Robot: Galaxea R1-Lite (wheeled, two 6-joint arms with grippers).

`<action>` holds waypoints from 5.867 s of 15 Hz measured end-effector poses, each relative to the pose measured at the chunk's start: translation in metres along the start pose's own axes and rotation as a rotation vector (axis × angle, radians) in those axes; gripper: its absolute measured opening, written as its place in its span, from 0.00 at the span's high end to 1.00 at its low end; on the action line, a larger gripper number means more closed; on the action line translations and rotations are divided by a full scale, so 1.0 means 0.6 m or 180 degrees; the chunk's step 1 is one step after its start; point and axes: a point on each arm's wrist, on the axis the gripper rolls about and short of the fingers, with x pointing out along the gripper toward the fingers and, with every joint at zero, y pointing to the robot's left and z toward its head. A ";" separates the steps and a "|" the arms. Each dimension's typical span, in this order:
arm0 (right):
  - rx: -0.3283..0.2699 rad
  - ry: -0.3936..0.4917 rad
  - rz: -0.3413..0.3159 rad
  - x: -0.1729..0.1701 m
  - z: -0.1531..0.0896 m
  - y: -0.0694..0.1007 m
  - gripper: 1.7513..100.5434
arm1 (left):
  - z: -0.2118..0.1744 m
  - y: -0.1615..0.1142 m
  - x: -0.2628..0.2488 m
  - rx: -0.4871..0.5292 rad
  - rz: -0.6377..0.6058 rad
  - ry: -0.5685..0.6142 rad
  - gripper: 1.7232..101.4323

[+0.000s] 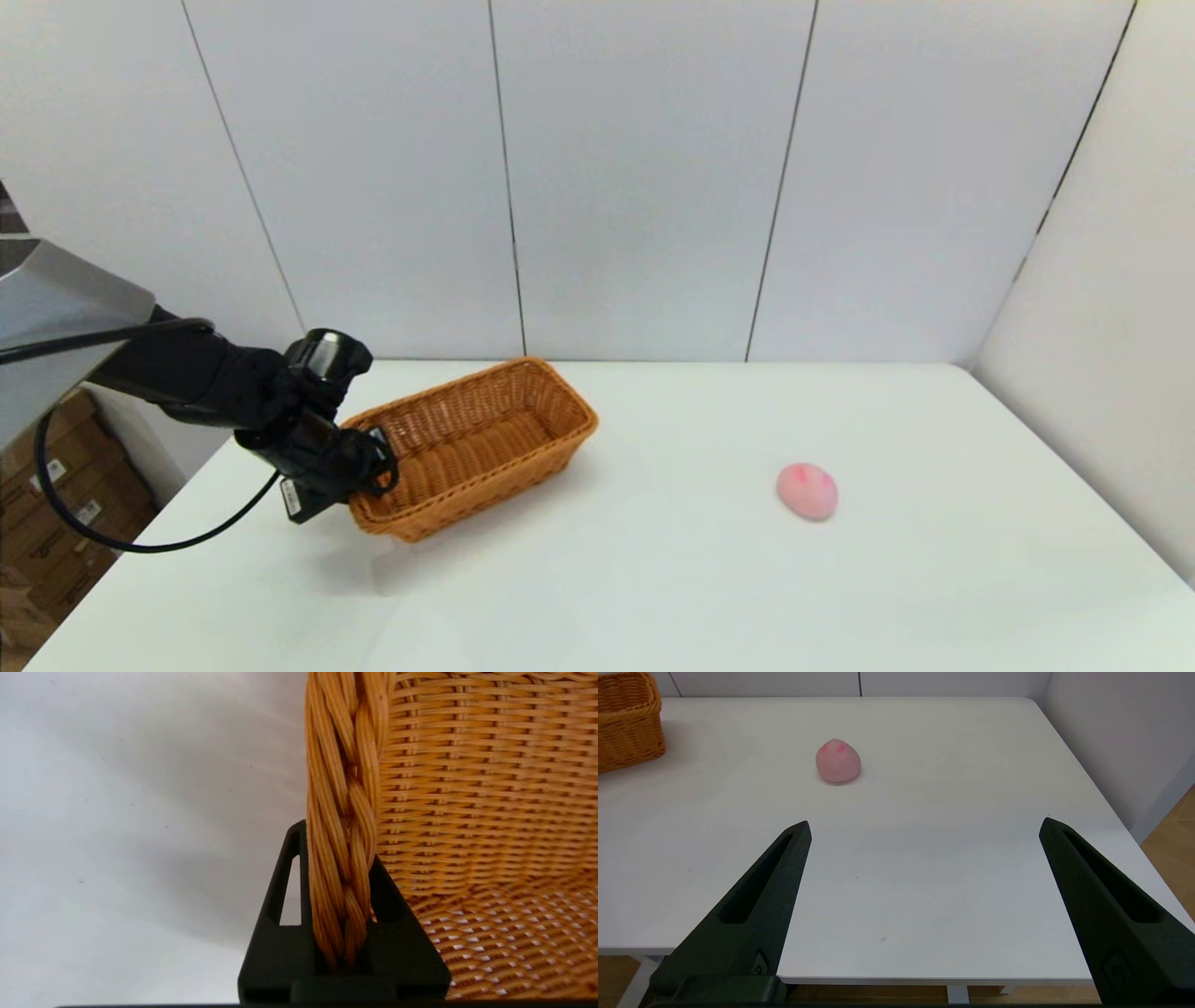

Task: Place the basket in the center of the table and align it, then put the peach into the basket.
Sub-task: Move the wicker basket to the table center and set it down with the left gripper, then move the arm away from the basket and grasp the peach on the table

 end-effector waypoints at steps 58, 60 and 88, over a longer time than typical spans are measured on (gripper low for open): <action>-0.0005 -0.0005 0.0000 0.000 0.001 0.000 0.04 | -0.340 0.286 -0.442 0.1226 -0.0940 -0.1502 0.05; -0.0005 -0.0002 0.0000 0.000 0.000 0.000 0.04 | -0.385 0.325 -0.419 0.1240 -0.0923 -0.1589 0.05; 0.0401 0.1036 -0.0013 0.146 0.241 0.007 0.04 | -0.441 0.381 -0.258 0.1710 -0.0929 -0.3422 0.04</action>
